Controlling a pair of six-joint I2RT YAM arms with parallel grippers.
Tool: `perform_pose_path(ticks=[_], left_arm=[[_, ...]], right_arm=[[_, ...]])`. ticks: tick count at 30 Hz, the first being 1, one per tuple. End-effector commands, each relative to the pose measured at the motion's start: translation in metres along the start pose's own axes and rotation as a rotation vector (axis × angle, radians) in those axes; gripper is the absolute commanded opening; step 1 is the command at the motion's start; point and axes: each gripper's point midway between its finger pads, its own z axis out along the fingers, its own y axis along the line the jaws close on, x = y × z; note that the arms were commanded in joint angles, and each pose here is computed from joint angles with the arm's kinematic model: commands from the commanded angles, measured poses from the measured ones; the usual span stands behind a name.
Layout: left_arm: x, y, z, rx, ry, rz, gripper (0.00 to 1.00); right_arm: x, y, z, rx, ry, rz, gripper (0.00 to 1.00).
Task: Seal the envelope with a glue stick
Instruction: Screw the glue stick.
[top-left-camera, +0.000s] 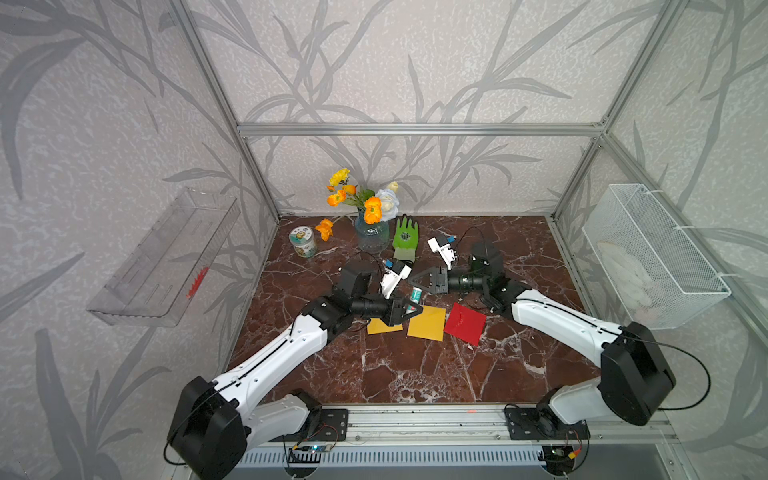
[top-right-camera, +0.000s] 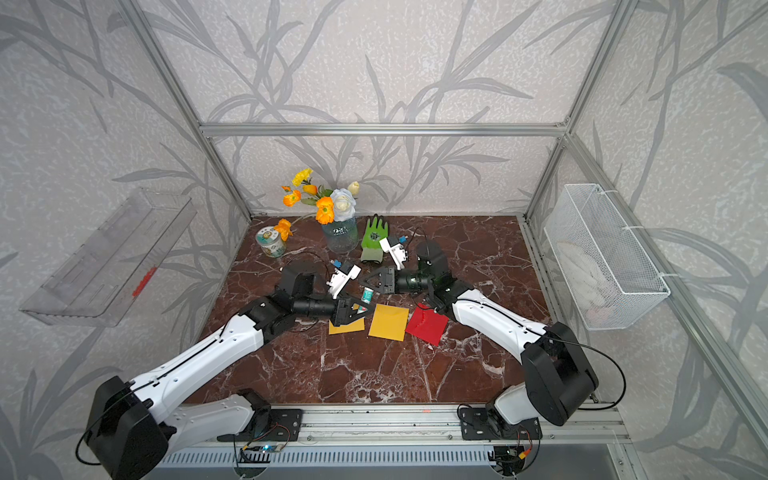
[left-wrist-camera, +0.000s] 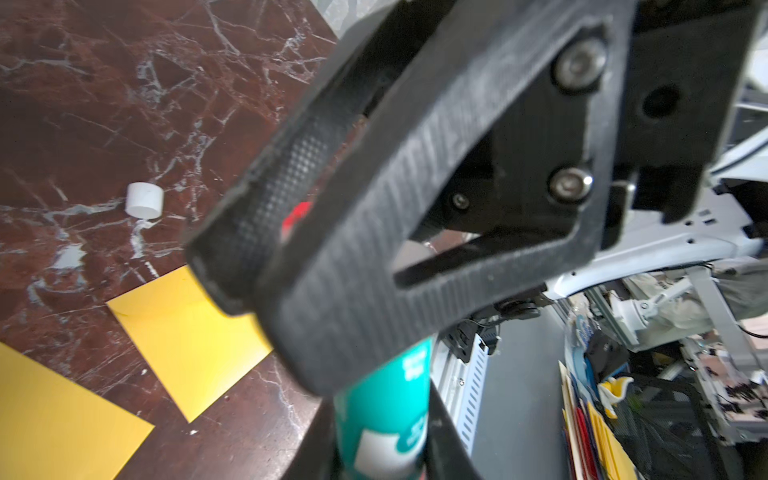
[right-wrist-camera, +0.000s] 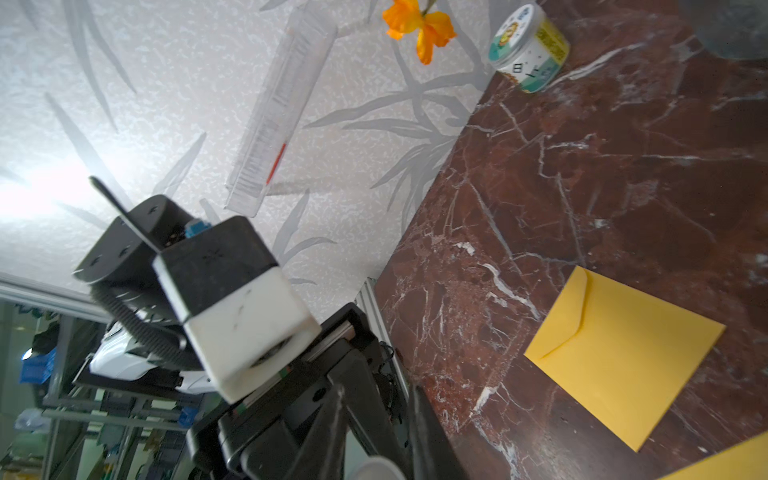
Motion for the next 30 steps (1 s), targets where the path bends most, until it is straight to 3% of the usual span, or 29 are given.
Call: perform_pose_path(ticks=[1, 7, 13, 15, 16, 18, 22, 26, 30], left_arm=[[-0.010, -0.049, -0.017, 0.192, -0.016, 0.070, 0.00], [-0.010, -0.101, -0.039, 0.456, 0.027, 0.094, 0.04], [-0.010, -0.124, -0.055, 0.519, 0.013, 0.145, 0.04], [-0.009, -0.123, -0.055, 0.507, 0.012, 0.151, 0.04], [-0.009, -0.120, -0.053, 0.490, 0.010, 0.150, 0.04], [-0.009, -0.111, -0.049, 0.451, 0.005, 0.140, 0.03], [-0.016, -0.091, -0.038, 0.342, -0.040, 0.133, 0.03], [-0.027, -0.078, -0.035, 0.256, -0.100, 0.154, 0.03], [-0.033, -0.068, -0.034, 0.198, -0.148, 0.180, 0.04]], right_arm=[[0.004, 0.074, -0.019, -0.251, 0.022, -0.231, 0.16], [0.027, 0.115, -0.046, -0.358, 0.050, -0.418, 0.17], [0.048, 0.138, -0.060, -0.430, 0.109, -0.533, 0.20], [0.043, 0.134, -0.058, -0.380, 0.085, -0.545, 0.29], [0.039, 0.130, -0.057, -0.339, 0.071, -0.540, 0.42], [0.029, 0.120, -0.053, -0.256, 0.035, -0.502, 0.55], [0.009, 0.093, -0.044, -0.126, -0.012, -0.364, 0.71], [0.004, 0.067, -0.034, -0.068, -0.031, -0.222, 0.75], [0.002, 0.052, -0.024, -0.078, -0.044, -0.149, 0.73]])
